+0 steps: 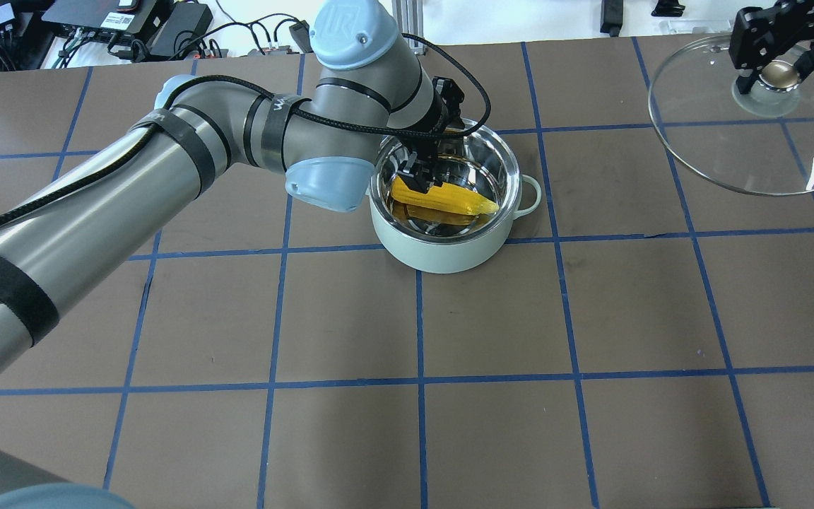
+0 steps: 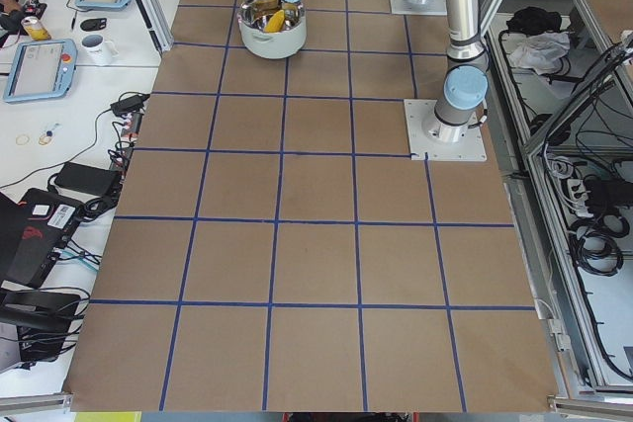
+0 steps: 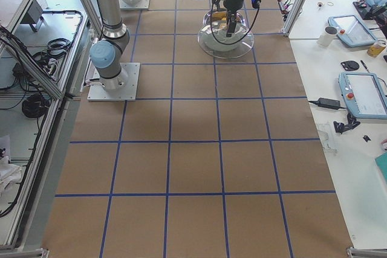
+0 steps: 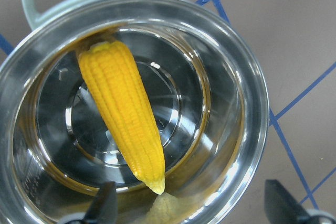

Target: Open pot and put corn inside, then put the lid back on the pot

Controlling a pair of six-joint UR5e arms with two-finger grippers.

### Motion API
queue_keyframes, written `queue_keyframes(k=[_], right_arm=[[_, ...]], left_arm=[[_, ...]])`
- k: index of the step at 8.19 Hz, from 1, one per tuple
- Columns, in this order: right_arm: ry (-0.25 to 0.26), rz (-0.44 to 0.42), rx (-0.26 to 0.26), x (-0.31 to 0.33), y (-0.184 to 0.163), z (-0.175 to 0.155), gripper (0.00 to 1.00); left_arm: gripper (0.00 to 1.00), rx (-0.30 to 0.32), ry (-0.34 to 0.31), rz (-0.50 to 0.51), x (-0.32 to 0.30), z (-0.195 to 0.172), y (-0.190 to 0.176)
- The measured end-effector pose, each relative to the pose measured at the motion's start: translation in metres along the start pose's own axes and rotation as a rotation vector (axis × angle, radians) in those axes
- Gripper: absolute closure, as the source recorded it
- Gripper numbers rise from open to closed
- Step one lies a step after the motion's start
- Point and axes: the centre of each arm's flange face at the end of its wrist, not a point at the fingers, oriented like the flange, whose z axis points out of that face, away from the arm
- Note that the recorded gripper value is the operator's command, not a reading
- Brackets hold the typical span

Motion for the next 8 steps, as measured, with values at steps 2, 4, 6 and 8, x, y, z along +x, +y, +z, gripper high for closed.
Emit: queue_keyframes(k=[2, 4, 6, 8], right_arm=[[-0.037, 0.037, 0.006, -0.051, -0.008, 0.01, 0.93], [-0.051, 0.074, 0.016, -0.111, -0.017, 0.028, 0.92], [-0.064, 0.12, 0.026, -0.173, -0.022, 0.05, 0.92], [-0.077, 0.14, 0.031, -0.227, -0.023, 0.073, 0.92]], left_arm=[[0.0, 0.022, -0.008, 0.196, -0.003, -0.022, -0.036], [0.0, 0.059, -0.025, 0.405, -0.015, -0.058, -0.102], [0.0, 0.113, -0.087, 0.581, -0.04, -0.106, -0.171], [0.0, 0.158, -0.186, 0.702, -0.064, -0.15, -0.196]])
